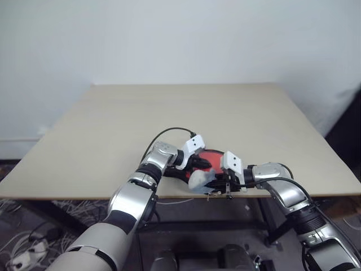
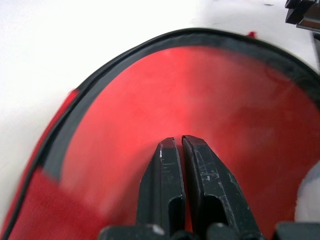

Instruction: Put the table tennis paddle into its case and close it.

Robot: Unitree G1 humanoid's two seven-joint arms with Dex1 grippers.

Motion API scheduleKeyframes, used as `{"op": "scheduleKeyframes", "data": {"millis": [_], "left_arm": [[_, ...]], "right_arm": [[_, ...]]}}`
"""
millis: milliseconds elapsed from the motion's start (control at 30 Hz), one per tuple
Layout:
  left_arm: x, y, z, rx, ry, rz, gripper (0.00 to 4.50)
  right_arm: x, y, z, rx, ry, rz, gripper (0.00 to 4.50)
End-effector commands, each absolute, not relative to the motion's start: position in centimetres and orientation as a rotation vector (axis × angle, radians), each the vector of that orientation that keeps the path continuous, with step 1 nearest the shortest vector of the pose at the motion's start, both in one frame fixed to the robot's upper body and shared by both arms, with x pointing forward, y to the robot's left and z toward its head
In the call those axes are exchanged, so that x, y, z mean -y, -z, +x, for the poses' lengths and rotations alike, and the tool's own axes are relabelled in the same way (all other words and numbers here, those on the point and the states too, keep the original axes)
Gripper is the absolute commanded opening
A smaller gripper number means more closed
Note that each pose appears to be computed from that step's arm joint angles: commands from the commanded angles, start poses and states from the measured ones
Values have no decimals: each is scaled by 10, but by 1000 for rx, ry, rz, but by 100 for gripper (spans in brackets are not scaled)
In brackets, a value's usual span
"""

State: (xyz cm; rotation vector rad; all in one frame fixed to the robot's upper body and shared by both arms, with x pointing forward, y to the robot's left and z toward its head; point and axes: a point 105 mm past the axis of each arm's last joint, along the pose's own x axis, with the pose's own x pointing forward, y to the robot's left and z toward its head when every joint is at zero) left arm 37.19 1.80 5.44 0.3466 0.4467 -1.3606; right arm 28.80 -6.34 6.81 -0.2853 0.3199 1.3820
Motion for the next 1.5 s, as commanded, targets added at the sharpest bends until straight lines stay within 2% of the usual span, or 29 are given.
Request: {"op": "scheduleKeyframes", "data": {"millis": [33, 567, 1167, 1500], "left_arm": [[-19, -56, 372, -438, 1362, 313, 15], [-25, -55, 372, -450, 1357, 304, 15], [-31, -53, 365, -544, 1403, 246, 15], [-30, -62, 372, -505, 1367, 212, 15]], "right_arm": [[48, -75, 291, -278, -1399, -305, 10], [49, -77, 294, -268, -1388, -300, 10], [48, -77, 291, -268, -1396, -280, 10], [45, -78, 290, -262, -1405, -280, 10]]}}
